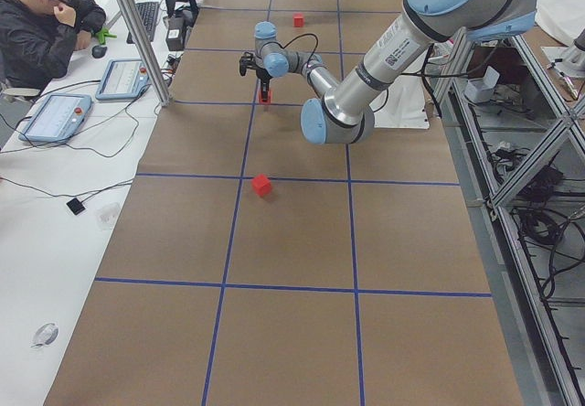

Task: Form red blocks into L shape at center
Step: 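Carry the red cube with the left gripper to the grid center and lower it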

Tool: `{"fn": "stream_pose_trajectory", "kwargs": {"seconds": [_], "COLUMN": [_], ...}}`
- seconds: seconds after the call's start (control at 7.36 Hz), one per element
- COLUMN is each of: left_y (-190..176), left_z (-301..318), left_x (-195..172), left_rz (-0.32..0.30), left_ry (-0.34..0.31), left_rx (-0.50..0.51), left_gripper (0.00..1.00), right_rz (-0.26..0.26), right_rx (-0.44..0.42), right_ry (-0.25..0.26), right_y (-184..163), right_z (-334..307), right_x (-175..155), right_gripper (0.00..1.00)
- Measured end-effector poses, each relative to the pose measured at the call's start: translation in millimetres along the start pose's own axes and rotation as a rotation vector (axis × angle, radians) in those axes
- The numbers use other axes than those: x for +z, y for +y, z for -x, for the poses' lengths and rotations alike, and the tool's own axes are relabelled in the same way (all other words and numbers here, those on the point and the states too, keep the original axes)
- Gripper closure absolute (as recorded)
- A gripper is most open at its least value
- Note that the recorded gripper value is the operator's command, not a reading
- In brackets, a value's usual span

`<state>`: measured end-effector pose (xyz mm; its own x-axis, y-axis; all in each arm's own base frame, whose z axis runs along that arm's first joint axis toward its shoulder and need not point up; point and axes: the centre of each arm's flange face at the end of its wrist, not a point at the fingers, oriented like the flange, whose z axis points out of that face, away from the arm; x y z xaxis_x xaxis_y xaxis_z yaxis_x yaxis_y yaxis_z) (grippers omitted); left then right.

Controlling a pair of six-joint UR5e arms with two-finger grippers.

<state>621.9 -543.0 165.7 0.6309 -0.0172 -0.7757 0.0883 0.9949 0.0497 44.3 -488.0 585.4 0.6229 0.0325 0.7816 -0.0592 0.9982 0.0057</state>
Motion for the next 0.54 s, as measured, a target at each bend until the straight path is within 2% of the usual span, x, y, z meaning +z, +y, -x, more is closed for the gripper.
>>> {"fn": "stream_pose_trajectory", "kwargs": {"seconds": [0.54], "left_y": [15], "left_z": [-6], "left_x": [11], "left_rz": [0.020], "left_ry": [-0.006], "left_rx": [0.010], "left_gripper": [1.00], "right_rz": [0.001], "right_rx": [0.001], "right_ry": [0.000], "right_y": [0], "right_z": [0], "right_x": [0], "right_gripper": [0.01]}}
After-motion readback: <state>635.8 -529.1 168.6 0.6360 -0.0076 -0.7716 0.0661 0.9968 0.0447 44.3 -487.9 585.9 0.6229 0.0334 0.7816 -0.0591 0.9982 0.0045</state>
